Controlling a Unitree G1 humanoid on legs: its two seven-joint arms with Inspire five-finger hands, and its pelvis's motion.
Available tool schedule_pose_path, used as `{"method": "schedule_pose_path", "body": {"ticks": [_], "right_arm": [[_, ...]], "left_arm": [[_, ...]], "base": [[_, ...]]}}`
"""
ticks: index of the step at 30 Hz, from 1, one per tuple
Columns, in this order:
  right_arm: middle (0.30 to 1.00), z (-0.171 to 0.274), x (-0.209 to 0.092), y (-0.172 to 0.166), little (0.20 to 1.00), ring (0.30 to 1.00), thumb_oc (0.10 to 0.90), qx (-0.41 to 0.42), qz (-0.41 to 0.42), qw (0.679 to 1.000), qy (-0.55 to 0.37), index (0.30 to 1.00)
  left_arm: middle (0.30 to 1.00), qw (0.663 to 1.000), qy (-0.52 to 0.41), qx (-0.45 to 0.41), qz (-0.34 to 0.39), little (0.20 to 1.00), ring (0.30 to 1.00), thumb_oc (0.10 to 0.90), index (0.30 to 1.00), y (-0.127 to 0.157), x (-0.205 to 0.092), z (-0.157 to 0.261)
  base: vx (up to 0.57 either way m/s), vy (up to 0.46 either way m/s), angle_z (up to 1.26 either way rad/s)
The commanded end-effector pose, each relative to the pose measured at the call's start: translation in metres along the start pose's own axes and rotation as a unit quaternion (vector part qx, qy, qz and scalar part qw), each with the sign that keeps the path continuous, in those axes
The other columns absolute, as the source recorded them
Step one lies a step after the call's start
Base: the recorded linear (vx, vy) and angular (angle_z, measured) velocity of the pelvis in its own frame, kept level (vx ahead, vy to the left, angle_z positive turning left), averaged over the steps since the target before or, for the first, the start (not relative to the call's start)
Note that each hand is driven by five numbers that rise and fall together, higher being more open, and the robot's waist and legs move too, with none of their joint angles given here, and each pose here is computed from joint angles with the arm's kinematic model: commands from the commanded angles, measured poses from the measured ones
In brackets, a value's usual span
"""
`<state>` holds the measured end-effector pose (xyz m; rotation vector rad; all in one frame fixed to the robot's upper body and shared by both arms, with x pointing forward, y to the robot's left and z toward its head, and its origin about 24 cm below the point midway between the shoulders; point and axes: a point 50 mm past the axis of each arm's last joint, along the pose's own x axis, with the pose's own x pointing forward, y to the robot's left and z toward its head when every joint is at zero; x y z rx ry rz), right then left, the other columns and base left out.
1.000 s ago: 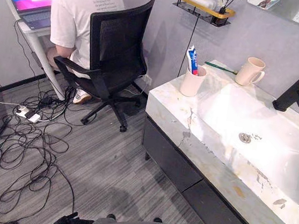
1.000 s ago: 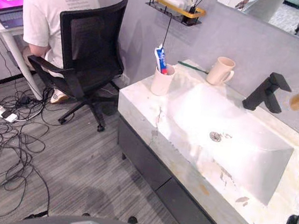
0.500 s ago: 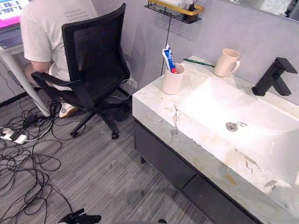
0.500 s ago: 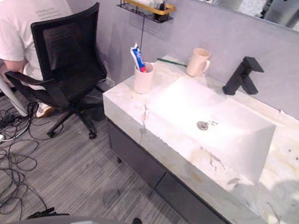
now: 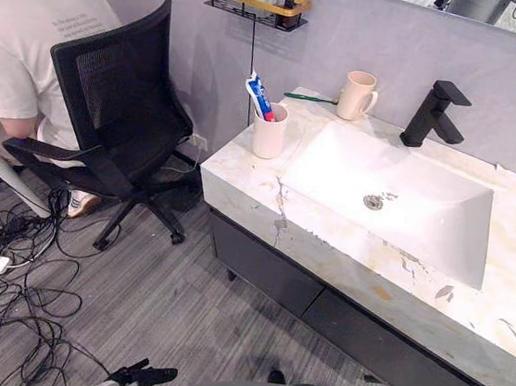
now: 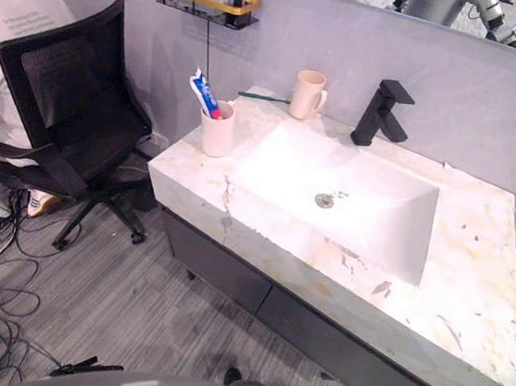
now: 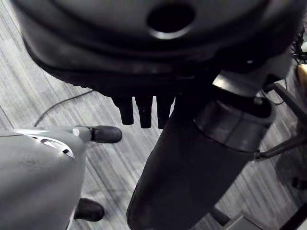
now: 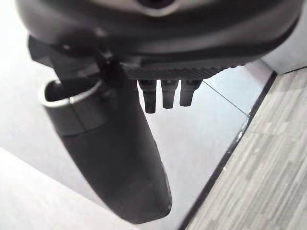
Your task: Organize the bathroom.
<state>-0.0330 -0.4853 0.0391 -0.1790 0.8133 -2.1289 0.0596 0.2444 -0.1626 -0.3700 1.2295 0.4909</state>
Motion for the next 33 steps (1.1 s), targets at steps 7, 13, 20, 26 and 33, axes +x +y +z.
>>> {"method": "schedule_pose_path", "body": {"ticks": [7,13,20,26,33], "right_arm": [[0.900,-0.092,-0.010,0.012,0.900,0.900,0.800,-0.039,0.064,0.993,0.092,0.900],[0.900,-0.148,-0.040,0.021,0.900,0.900,0.800,-0.103,0.115,0.982,0.110,0.900],[0.900,-0.209,-0.105,0.047,0.900,0.900,0.800,-0.249,0.346,0.894,0.138,0.900],[0.900,-0.249,-0.146,0.045,0.900,0.900,0.800,-0.386,0.518,0.743,0.174,0.900],[0.900,-0.268,-0.161,0.036,0.900,0.900,0.800,-0.429,0.545,0.695,0.188,0.900]], "left_arm": [[0.900,0.998,-0.055,-0.033,0.015,0.900,0.900,0.800,0.900,0.018,-0.001,0.045],[0.900,0.998,-0.048,-0.049,0.015,0.900,0.900,0.800,0.900,0.013,0.000,0.047],[0.900,0.998,-0.037,-0.045,0.015,0.900,0.900,0.800,0.900,0.000,0.003,0.041],[0.900,0.999,-0.035,-0.024,0.006,0.900,0.900,0.800,0.900,-0.012,0.005,0.038],[0.900,1.000,-0.030,0.003,0.001,0.900,0.900,0.800,0.900,-0.019,0.005,0.029]], "base": [[-0.01,0.003,-0.10],[0.00,0.008,-0.11],[0.00,0.003,-0.01],[0.00,-0.007,0.01],[0.00,-0.010,0.12]]}}
